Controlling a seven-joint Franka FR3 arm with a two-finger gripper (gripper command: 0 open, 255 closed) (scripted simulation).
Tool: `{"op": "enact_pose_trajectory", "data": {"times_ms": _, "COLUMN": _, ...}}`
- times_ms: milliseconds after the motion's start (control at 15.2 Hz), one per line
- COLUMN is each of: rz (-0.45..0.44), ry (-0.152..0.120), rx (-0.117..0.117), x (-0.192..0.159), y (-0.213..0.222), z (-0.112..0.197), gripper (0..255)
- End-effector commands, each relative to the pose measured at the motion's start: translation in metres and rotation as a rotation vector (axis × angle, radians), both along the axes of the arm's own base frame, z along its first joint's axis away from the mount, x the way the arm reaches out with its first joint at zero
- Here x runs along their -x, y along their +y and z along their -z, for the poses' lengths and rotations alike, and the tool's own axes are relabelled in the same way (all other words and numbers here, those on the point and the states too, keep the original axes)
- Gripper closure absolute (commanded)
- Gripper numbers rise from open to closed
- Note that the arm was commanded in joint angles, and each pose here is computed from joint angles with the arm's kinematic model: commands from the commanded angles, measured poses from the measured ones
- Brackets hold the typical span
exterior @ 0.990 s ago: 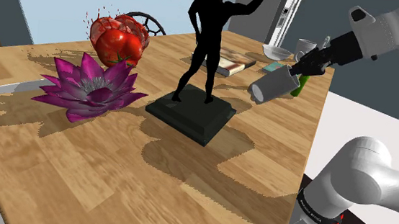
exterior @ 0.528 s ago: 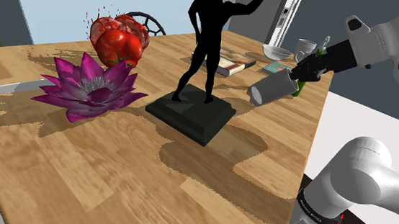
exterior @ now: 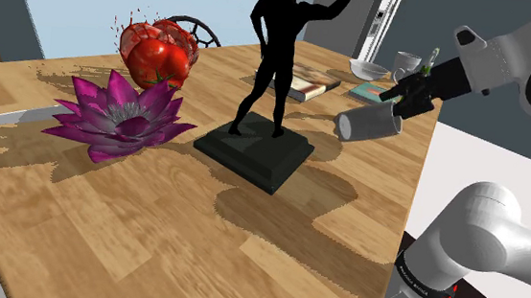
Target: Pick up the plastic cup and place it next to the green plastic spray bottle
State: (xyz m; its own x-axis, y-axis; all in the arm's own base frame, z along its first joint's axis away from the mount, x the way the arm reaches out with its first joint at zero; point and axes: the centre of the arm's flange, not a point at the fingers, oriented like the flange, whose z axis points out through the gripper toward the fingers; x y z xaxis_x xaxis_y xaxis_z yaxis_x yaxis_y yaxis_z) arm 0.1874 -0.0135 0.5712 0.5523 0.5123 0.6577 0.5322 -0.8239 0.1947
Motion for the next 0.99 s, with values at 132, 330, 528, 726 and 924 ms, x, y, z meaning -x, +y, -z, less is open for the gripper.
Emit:
{"op": "enact_pose_trajectory", "data": {"times_ms": 132, "rz": -0.001, "ry": 0.003, "rx": 0.000, "x": 0.000, "y": -0.001, "z": -0.001, "gripper": 0}}
{"op": "enact_pose_trajectory", "data": {"times_ms": 330, "rz": -0.001, "ry": 0.003, "rx": 0.000, "x": 0.025, "y": -0.011, "z": -0.029, "gripper": 0}}
{"op": "enact_pose_trajectory", "data": {"times_ms": 528, "rz": -0.001, "ry": 0.003, "rx": 0.000, "x": 0.032, "y": -0.013, "z": -0.037, "gripper": 0}}
{"op": "enact_pose_trajectory", "data": {"times_ms": 726, "rz": -0.001, "ry": 0.003, "rx": 0.000, "x": 0.032, "y": -0.013, "z": -0.037, "gripper": 0}}
{"op": "enact_pose_trajectory", "data": {"times_ms": 924, "rz": -0.001, "ry": 0.003, "rx": 0.000, "x": 0.032, "y": -0.013, "z": -0.037, "gripper": 0}}
